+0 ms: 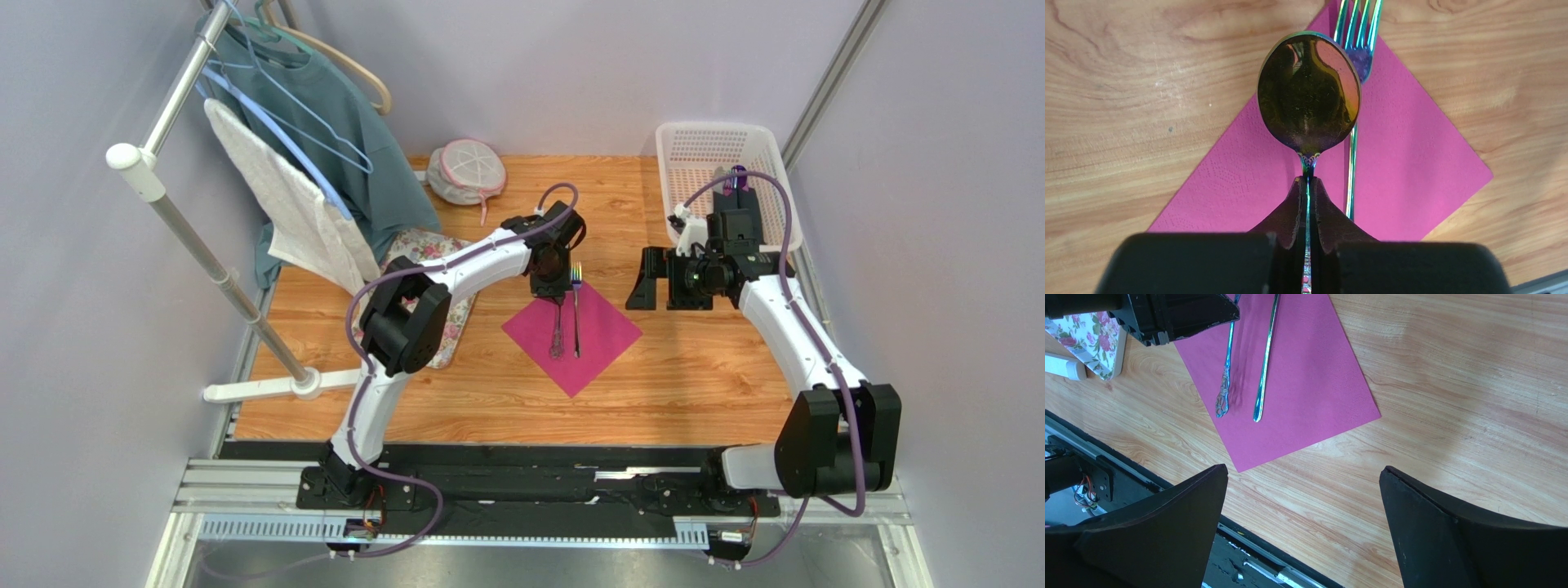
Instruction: Place the utensils on the paper napkin and roll it up
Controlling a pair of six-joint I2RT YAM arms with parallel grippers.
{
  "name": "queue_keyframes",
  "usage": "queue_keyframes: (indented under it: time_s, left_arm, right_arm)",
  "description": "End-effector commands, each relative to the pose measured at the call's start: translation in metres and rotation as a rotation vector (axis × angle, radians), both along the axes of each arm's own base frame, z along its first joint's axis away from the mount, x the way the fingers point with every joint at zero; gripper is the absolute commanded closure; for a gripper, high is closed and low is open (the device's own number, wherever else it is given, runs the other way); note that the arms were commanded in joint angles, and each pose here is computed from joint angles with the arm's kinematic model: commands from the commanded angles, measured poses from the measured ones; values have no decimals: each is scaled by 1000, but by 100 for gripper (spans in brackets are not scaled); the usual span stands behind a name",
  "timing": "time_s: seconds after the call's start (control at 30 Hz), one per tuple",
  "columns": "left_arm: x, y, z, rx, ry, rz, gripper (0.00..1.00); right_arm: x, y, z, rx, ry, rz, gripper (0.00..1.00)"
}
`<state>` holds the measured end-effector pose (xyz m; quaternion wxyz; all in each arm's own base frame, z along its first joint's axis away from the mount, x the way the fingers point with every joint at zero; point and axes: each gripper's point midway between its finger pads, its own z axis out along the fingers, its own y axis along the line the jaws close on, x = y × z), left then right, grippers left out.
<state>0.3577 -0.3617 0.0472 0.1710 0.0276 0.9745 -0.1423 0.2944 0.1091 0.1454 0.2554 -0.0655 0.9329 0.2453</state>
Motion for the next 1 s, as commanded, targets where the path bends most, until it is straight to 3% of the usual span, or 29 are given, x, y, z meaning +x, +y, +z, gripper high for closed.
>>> queue_keyframes:
  time_s: [0.0,0.97]
  left_arm:
    - [18,-16,18,-68,-42,44,100]
    - [11,-27,-10,-87,55,44,97]
  right_arm:
    - [9,1,6,24,-39,-6,0]
    - [7,4,6,42,-30,0,0]
